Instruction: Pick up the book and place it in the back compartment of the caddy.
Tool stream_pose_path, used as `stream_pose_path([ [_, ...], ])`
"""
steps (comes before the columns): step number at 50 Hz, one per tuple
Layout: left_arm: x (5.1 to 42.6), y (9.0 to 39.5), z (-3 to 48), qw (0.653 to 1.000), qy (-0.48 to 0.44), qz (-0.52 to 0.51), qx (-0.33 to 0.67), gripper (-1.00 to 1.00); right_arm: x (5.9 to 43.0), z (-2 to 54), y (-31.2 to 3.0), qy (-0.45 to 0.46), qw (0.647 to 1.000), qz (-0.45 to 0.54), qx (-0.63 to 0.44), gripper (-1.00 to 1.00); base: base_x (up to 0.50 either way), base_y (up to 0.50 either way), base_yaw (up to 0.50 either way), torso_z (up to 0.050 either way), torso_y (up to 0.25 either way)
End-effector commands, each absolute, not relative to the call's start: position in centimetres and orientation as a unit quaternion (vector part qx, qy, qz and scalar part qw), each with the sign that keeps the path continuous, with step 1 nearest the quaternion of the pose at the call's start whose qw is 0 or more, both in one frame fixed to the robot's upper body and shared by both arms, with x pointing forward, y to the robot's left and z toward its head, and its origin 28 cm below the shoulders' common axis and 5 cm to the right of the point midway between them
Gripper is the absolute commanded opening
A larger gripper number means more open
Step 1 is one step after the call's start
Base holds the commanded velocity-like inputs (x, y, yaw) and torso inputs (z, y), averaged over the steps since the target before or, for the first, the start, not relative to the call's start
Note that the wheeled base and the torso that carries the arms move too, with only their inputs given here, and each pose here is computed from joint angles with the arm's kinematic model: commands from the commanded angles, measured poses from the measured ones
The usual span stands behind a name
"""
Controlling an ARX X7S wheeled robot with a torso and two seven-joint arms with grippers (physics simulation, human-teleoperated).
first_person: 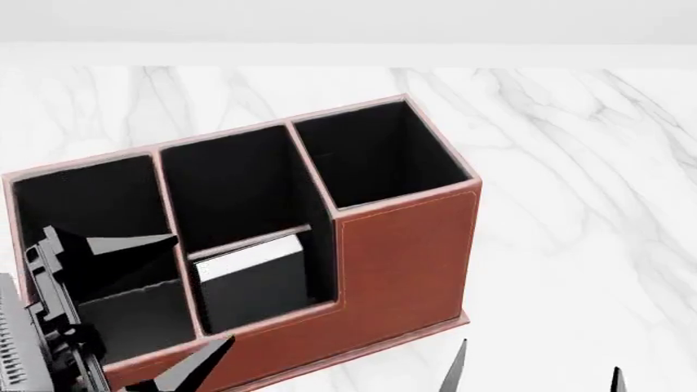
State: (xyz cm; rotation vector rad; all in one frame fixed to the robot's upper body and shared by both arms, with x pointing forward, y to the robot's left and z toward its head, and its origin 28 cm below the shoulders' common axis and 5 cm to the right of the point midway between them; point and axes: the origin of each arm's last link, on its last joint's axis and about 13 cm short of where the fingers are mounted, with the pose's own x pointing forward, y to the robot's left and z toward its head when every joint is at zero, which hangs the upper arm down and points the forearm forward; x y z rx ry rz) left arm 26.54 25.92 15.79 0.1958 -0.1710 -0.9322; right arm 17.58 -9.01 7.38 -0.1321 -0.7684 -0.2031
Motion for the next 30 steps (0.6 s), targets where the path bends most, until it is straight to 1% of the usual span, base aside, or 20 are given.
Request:
stream_pose_path([
  [1, 21.7, 24.3, 17.8, 0.861, -0.11, -0.483, 0.119, 1.0, 17.9, 9.8, -9.2, -0.394, 0.91, -0.109, -0.073, 1.0, 0.0, 0.0, 0.0, 0.0, 0.0],
  [6, 20.0, 24.1, 18.9, 0.855, -0.126, -0.485, 0.133, 1.0, 17.3, 11.5, -9.2, -0.424, 0.896, -0.101, -0.085, 1.0, 0.0, 0.0, 0.0, 0.0, 0.0],
  [7, 19.6, 24.1, 19.2, 0.849, -0.134, -0.493, 0.137, 1.0, 17.2, 11.8, -9.2, -0.427, 0.895, -0.102, -0.086, 1.0, 0.0, 0.0, 0.0, 0.0, 0.0],
  [9, 19.2, 24.1, 20.0, 0.852, -0.138, -0.484, 0.145, 1.0, 17.0, 12.2, -9.2, -0.435, 0.89, -0.101, -0.089, 1.0, 0.0, 0.0, 0.0, 0.0, 0.0],
  [11, 18.5, 24.1, 21.1, 0.844, -0.149, -0.494, 0.146, 1.0, 16.7, 12.9, -9.2, -0.444, 0.886, -0.102, -0.093, 1.0, 0.0, 0.0, 0.0, 0.0, 0.0],
  [14, 18.0, 24.1, 22.0, 0.843, -0.158, -0.491, 0.154, 1.0, 16.5, 13.7, -9.3, -0.454, 0.88, -0.1, -0.098, 1.0, 0.0, 0.0, 0.0, 0.0, 0.0],
  [30, 16.8, 23.7, 26.1, 0.836, -0.19, -0.477, 0.195, 1.0, 16.3, 17.3, -9.3, -0.487, 0.861, -0.109, -0.099, 1.0, 0.0, 0.0, 0.0, 0.0, 0.0],
])
